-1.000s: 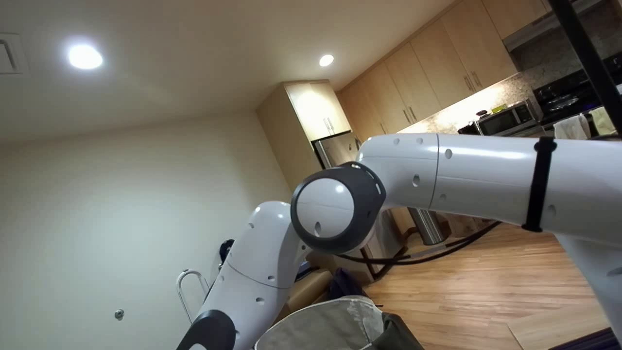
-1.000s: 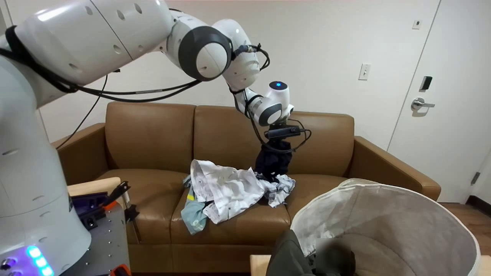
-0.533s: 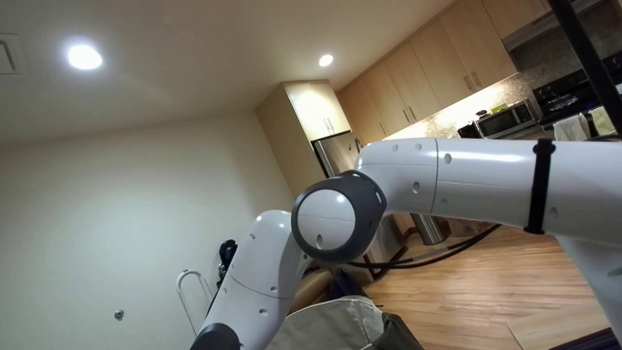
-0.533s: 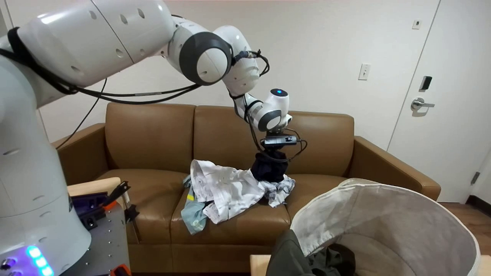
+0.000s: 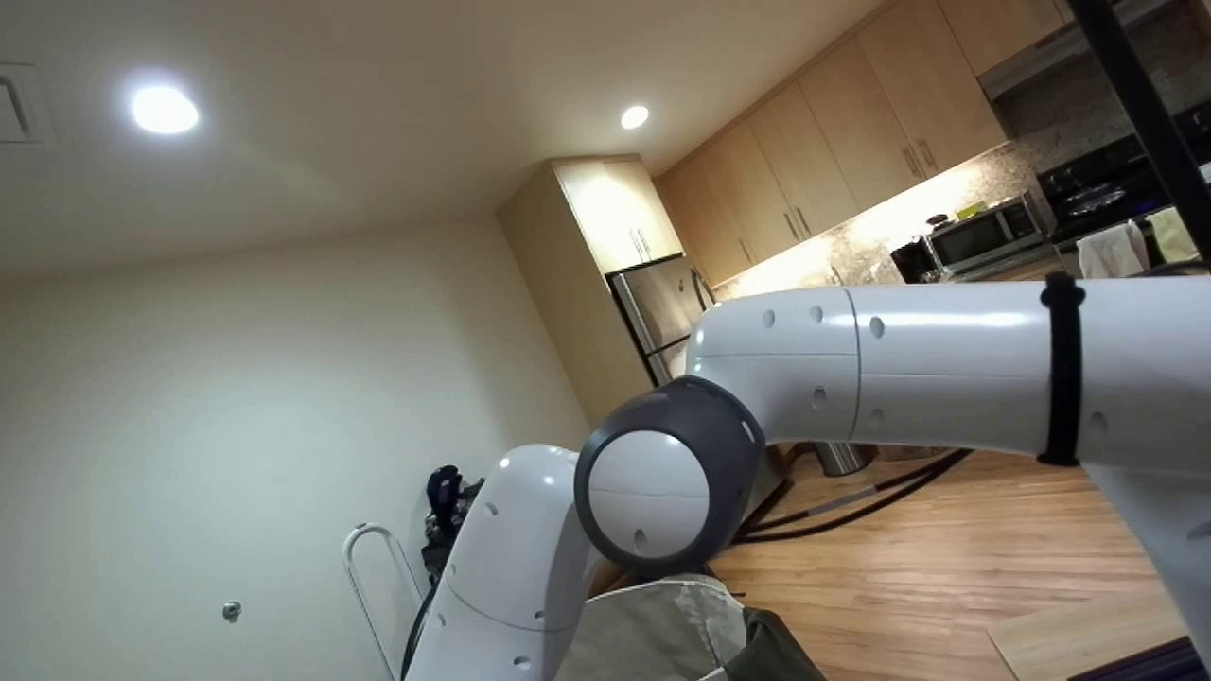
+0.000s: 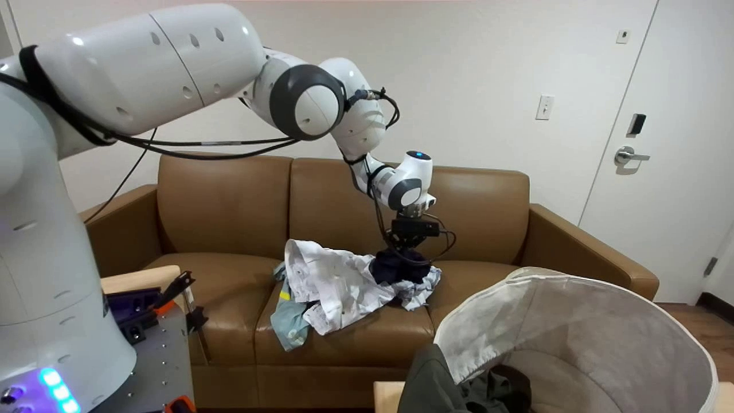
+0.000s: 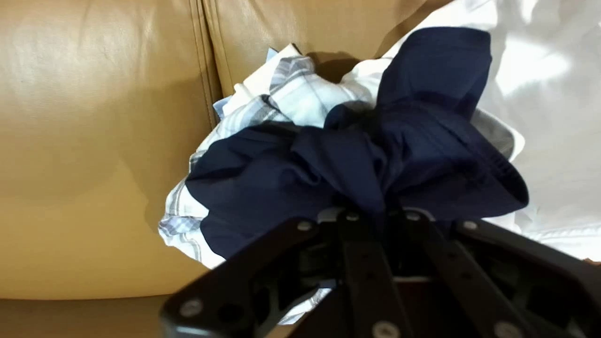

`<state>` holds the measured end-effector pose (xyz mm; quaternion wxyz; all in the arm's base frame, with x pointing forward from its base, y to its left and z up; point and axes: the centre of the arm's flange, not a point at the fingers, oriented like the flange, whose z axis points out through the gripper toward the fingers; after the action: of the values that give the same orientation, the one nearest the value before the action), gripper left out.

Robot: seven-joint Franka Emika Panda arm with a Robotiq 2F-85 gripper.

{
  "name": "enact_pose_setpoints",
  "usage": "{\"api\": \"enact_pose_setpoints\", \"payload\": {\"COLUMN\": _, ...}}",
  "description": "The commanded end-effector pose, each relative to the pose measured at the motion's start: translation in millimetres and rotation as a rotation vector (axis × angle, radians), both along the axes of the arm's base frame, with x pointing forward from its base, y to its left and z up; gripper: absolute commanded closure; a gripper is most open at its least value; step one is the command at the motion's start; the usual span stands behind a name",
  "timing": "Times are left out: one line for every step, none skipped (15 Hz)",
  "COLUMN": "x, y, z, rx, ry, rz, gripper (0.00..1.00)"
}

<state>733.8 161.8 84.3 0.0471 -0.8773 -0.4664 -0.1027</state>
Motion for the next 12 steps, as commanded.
{"api": "enact_pose_setpoints", "payload": {"x": 0.7, "y": 2.1, "z": -1.9, "rx": 0.0, "ry": -0.001, "rz": -0.001, "gripper": 0.89}}
{"api": "enact_pose_setpoints", "payload": {"x": 1.0, "y": 3.6, "z": -2.9, "rx": 0.0, "ry": -0.002, "rz": -0.001, "gripper": 0.92}}
{"api": "enact_pose_setpoints", "payload": {"x": 3.4, "y": 4.7, "z": -11.3, "rx": -0.047, "ry": 0.002, "rz": 0.027, "gripper": 0.92}}
{"api": "enact_pose_setpoints", "payload": {"x": 3.8, "y": 4.3, "z": -16.2, "rx": -0.067, "ry": 0.01, "rz": 0.044, "gripper": 0.92}}
{"api": "enact_pose_setpoints", "payload": {"x": 2.9, "y": 2.1, "z": -26.1, "rx": -0.104, "ry": 0.033, "rz": 0.059, "gripper": 0.93}}
{"api": "enact_pose_setpoints", "payload": {"x": 0.3, "y": 0.4, "z": -33.2, "rx": -0.123, "ry": 0.055, "rz": 0.064, "gripper": 0.93}}
{"api": "enact_pose_setpoints", "payload": {"x": -2.9, "y": -1.3, "z": -44.3, "rx": -0.131, "ry": 0.097, "rz": 0.071, "gripper": 0.93}}
{"api": "enact_pose_setpoints", "payload": {"x": -5.4, "y": -1.8, "z": -51.8, "rx": -0.143, "ry": 0.118, "rz": 0.077, "gripper": 0.93}}
{"api": "enact_pose_setpoints", "payload": {"x": -5.6, "y": 0.4, "z": -59.6, "rx": -0.128, "ry": 0.127, "rz": 0.079, "gripper": 0.93}}
{"api": "enact_pose_setpoints", "payload": {"x": -5.5, "y": 1.4, "z": -63.6, "rx": -0.126, "ry": 0.128, "rz": 0.079, "gripper": 0.92}}
{"api": "enact_pose_setpoints", "payload": {"x": -2.1, "y": 4.9, "z": -65.5, "rx": -0.107, "ry": 0.109, "rz": 0.079, "gripper": 0.64}}
{"api": "enact_pose_setpoints", "payload": {"x": -0.1, "y": 7.2, "z": -66.6, "rx": -0.099, "ry": 0.098, "rz": 0.075, "gripper": 0.64}}
